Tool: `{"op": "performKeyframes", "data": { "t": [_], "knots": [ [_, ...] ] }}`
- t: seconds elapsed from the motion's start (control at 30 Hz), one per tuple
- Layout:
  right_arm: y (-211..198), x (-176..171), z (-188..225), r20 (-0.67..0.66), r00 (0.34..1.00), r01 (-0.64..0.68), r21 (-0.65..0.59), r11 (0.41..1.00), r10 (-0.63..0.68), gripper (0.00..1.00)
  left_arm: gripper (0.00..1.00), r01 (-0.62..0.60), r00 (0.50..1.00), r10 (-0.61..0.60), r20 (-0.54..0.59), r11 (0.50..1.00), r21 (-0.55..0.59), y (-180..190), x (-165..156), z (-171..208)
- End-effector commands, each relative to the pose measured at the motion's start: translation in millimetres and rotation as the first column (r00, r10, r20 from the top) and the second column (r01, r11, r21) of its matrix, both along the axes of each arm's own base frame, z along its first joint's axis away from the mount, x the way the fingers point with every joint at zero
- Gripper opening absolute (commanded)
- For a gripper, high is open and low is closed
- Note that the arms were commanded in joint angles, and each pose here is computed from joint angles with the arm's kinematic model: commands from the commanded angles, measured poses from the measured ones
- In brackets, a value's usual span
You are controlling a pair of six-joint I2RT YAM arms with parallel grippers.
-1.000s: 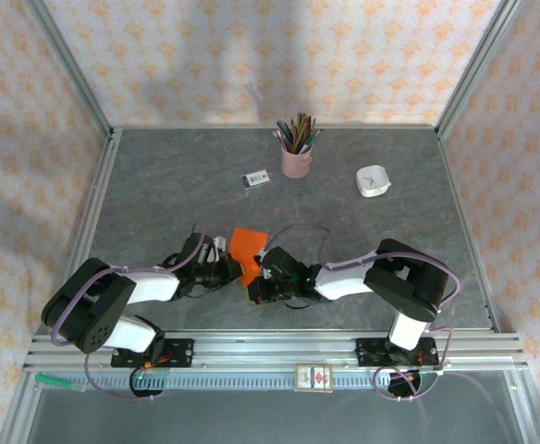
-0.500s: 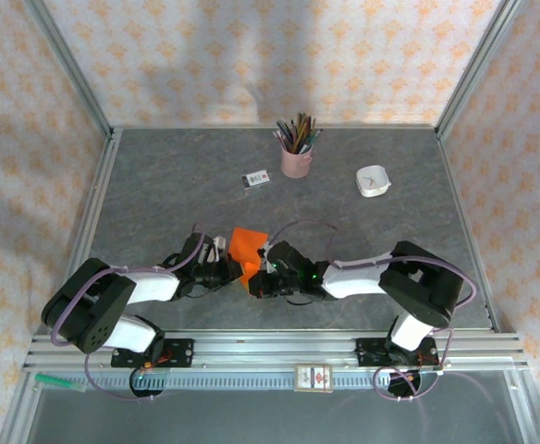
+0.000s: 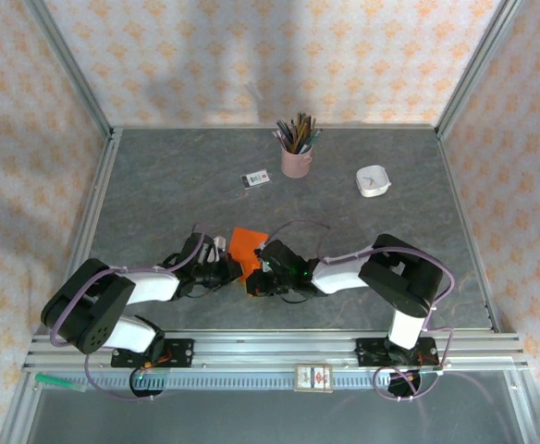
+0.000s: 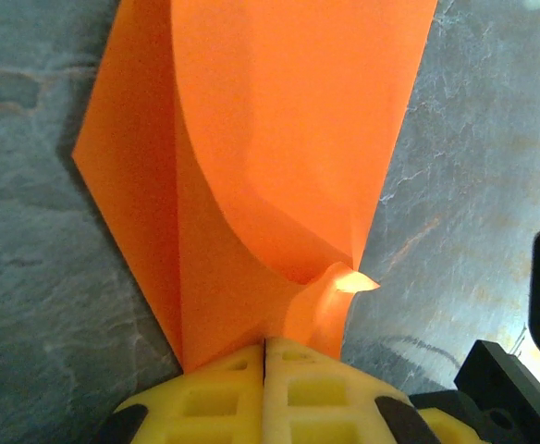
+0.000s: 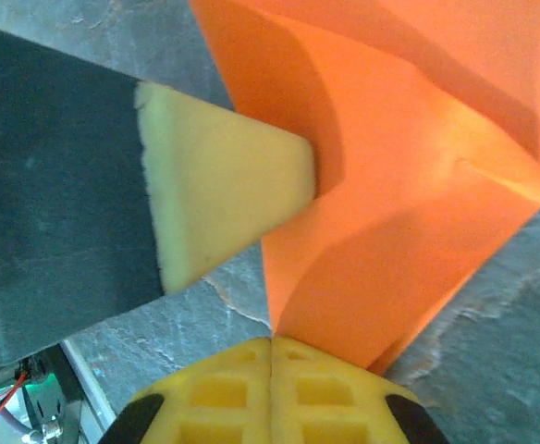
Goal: Fold a paper plane with a square sheet of paper (pick it up from the middle)
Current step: Perform the third fold on the triangle at the bottom-center of the table.
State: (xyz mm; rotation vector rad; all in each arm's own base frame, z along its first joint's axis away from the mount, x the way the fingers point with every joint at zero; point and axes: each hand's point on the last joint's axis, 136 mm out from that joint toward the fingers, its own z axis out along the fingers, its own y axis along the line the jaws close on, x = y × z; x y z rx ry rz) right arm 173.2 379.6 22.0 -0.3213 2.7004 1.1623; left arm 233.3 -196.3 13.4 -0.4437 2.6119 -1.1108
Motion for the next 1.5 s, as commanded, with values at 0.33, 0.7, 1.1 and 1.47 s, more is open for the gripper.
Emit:
{"op": "performKeyframes", "data": {
  "t": [0.33,0.7,1.1,1.47],
  "knots": [
    [-46.0,-9.5,-32.1,-0.003,0.999,-0.044,-0.195,0.980,0.044,0.00,0.24,-0.009,1.000,0.009,-0.001,1.000,0.029,1.0,3.0,27.7],
    [-49.2,-12.3,-34.8,0.006,0.996,-0.088,-0.207,0.974,0.091,0.00,0.15,0.062,0.998,-0.062,-0.005,0.998,-0.009,-20.7,0.0,28.9],
    [-63.9,-16.9,-47.1,-0.022,0.995,-0.096,-0.283,0.954,0.094,0.00,0.11,0.067,0.997,-0.066,-0.028,0.996,0.053,-15.6,11.0,5.3],
    [-81.6,-28.7,-62.3,-0.081,0.991,-0.132,-0.362,0.923,0.109,0.00,0.13,0.069,0.997,-0.067,-0.024,0.995,0.067,-3.5,26.9,3.1]
  ]
}}
